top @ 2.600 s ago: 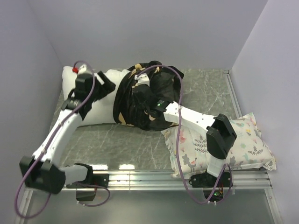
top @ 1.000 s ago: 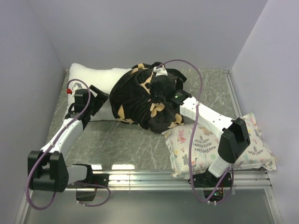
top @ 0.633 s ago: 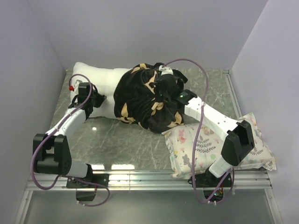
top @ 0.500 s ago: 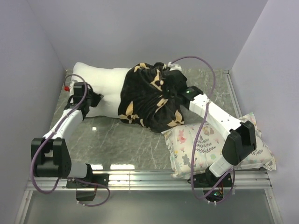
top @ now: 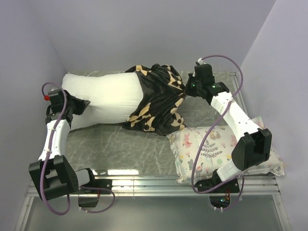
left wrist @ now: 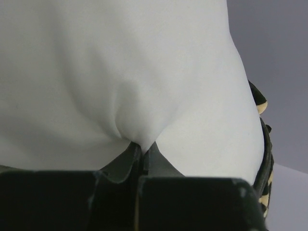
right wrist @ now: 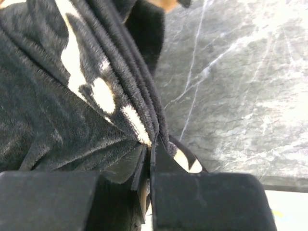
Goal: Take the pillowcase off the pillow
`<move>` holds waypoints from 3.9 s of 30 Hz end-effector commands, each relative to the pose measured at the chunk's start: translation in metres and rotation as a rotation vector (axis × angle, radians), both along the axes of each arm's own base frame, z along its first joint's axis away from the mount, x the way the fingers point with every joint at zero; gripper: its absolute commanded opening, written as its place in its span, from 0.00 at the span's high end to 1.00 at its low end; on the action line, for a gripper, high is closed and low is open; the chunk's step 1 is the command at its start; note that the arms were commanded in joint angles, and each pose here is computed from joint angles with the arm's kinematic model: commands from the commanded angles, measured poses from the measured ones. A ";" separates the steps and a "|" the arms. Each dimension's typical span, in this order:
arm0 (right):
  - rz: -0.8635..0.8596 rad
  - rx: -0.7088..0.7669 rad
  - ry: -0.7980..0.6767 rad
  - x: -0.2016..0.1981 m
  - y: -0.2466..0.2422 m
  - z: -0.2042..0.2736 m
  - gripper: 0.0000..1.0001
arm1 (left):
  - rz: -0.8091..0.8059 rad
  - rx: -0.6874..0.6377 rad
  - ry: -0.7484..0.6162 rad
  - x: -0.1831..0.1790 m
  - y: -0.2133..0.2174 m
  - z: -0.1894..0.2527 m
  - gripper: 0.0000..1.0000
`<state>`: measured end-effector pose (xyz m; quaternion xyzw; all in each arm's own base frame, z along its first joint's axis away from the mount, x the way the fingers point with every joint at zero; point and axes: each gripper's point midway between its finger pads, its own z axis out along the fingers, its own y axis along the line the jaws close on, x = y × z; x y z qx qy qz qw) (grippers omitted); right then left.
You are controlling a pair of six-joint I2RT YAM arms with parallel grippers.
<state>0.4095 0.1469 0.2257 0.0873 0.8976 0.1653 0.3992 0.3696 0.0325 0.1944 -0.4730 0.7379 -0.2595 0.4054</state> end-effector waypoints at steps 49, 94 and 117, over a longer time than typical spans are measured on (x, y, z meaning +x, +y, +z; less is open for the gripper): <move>-0.289 -0.242 -0.106 0.007 -0.092 0.023 1.00 | 0.082 0.194 -0.102 0.010 0.073 0.066 1.00; -0.258 -0.043 -0.127 0.015 -0.079 0.005 0.32 | -0.306 0.260 -0.150 -0.009 -0.067 0.048 0.66; 0.021 0.125 -0.440 -0.143 -0.032 0.072 0.05 | -0.488 0.580 -0.450 -0.131 -0.106 0.142 0.14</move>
